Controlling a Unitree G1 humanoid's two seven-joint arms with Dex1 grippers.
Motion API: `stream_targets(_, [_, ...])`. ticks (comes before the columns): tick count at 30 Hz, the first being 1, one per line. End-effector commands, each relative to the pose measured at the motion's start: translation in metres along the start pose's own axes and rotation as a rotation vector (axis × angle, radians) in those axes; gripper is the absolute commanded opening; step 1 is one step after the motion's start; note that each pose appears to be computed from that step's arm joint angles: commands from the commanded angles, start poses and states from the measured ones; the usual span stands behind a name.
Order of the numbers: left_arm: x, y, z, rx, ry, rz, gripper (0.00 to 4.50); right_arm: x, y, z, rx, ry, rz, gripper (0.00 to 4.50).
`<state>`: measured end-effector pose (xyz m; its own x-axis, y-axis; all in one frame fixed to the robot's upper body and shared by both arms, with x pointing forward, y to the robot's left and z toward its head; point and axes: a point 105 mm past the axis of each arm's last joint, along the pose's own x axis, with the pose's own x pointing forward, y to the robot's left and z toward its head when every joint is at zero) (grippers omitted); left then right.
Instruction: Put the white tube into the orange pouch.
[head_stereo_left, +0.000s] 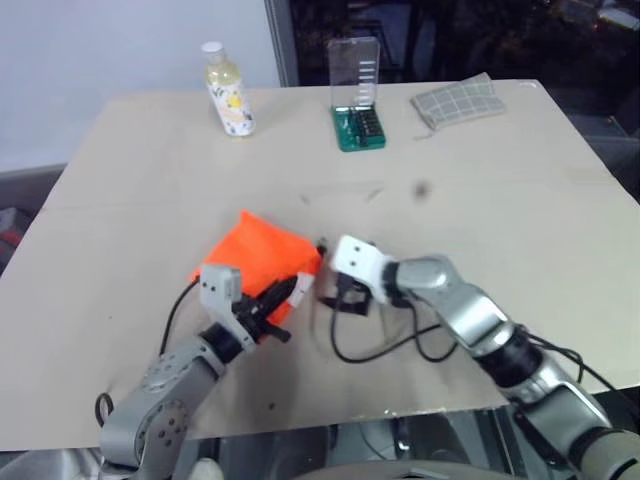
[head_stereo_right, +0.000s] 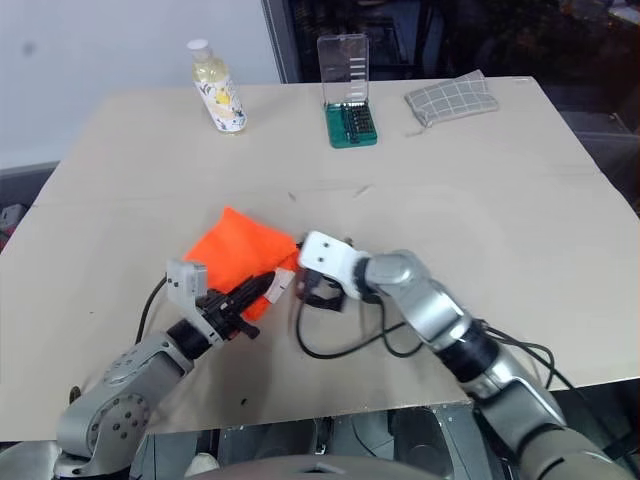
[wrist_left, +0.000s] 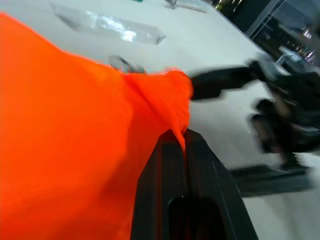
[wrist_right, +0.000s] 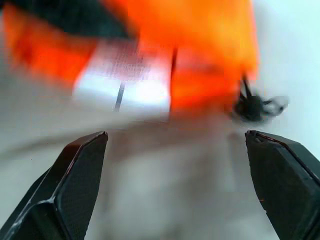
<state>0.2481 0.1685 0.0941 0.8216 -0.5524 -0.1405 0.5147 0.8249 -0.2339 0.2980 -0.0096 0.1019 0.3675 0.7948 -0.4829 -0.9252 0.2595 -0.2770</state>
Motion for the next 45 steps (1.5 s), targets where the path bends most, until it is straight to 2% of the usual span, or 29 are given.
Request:
stream_targets(1, [-0.005, 0.004, -0.011, 0.110, 0.057, -0.005, 0.00, -0.015, -0.025, 0.019, 0.194, -0.142, -0.108, 4.45])
stream_targets(6, [-0.006, 0.006, -0.020, 0.160, 0.081, -0.014, 0.00, -0.007, -0.050, 0.021, 0.471, -0.243, -0.184, 4.45])
stream_targets(10, [-0.006, 0.002, -0.022, 0.182, 0.087, -0.034, 0.00, 0.011, -0.054, 0.030, 0.561, -0.286, -0.197, 4.45])
stream_targets(16, [-0.010, 0.002, -0.027, 0.186, 0.098, -0.030, 0.00, 0.043, -0.047, 0.032, 0.428, -0.226, -0.196, 4.45])
stream_targets(18, [-0.011, 0.001, -0.028, 0.190, 0.098, -0.028, 0.00, 0.047, -0.042, 0.032, 0.428, -0.226, -0.175, 4.45])
stream_targets(22, [-0.012, 0.001, -0.028, 0.185, 0.092, -0.020, 0.00, 0.059, -0.032, 0.017, 0.314, -0.145, -0.165, 4.45])
stream_targets(29, [-0.012, 0.000, -0.029, 0.174, 0.083, -0.007, 0.00, 0.067, -0.016, 0.014, 0.273, -0.127, -0.100, 4.45])
stream_targets(30, [-0.012, 0.000, -0.029, 0.174, 0.083, -0.007, 0.00, 0.068, -0.015, 0.012, 0.271, -0.123, -0.094, 3.92])
stream_targets(31, [-0.012, 0.000, -0.029, 0.173, 0.083, -0.008, 0.00, 0.068, -0.014, 0.011, 0.264, -0.118, -0.090, 3.61])
stream_targets(32, [-0.011, 0.000, -0.029, 0.172, 0.083, -0.008, 0.00, 0.068, -0.013, 0.009, 0.253, -0.111, -0.084, 3.06])
stream_targets(35, [-0.011, 0.000, -0.029, 0.171, 0.083, -0.008, 0.00, 0.068, -0.013, 0.008, 0.248, -0.112, -0.085, 1.78])
stream_targets(38, [-0.011, 0.000, -0.029, 0.170, 0.084, -0.008, 0.00, 0.067, -0.015, 0.009, 0.251, -0.124, -0.094, 0.27])
stream_targets(39, [-0.011, 0.000, -0.029, 0.169, 0.084, -0.008, 0.00, 0.066, -0.016, 0.009, 0.252, -0.129, -0.097, 0.04])
stream_targets(45, [-0.010, 0.001, -0.029, 0.170, 0.083, -0.007, 0.00, 0.050, -0.039, 0.020, 0.268, -0.262, -0.227, 0.04])
